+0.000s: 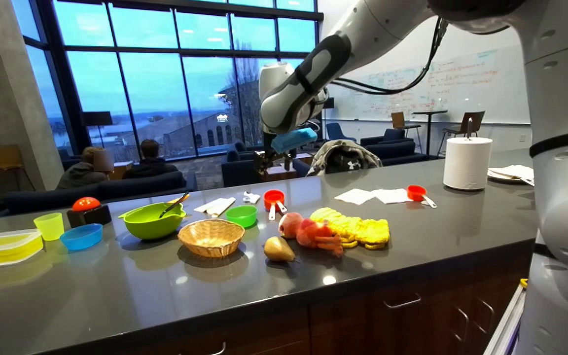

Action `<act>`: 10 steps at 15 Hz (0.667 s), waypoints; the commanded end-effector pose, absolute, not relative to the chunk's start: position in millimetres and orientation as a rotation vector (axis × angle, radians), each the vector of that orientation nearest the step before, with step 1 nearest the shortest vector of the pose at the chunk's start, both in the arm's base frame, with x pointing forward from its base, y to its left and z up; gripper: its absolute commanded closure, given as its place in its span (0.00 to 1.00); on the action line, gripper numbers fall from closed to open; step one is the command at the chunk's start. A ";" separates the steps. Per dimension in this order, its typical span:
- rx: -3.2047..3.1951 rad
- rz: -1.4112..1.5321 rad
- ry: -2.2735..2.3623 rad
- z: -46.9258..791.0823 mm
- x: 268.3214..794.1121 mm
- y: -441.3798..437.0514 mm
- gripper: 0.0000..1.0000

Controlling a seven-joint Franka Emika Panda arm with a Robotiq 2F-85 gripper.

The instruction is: Move the orange measuring cup to the right

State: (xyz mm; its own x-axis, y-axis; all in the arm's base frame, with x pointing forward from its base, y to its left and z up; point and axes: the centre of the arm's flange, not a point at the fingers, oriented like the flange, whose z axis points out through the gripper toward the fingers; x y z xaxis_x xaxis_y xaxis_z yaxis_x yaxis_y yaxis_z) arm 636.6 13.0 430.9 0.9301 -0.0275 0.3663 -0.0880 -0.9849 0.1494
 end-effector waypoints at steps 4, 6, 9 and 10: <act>2.879 0.659 -0.113 404.7 659.7 -9.7 0.00; 2.874 0.657 -0.115 393.1 665.2 -13.9 0.00; 2.864 0.656 -0.117 378.3 673.3 -17.6 0.00; 2.861 0.657 -0.116 374.3 675.6 -18.5 0.00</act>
State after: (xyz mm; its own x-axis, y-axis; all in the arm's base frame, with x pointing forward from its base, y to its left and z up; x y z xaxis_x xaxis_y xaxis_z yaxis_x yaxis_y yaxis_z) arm 662.4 -19.6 382.8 0.9074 -0.0356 0.4188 -0.1115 -0.9811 0.1583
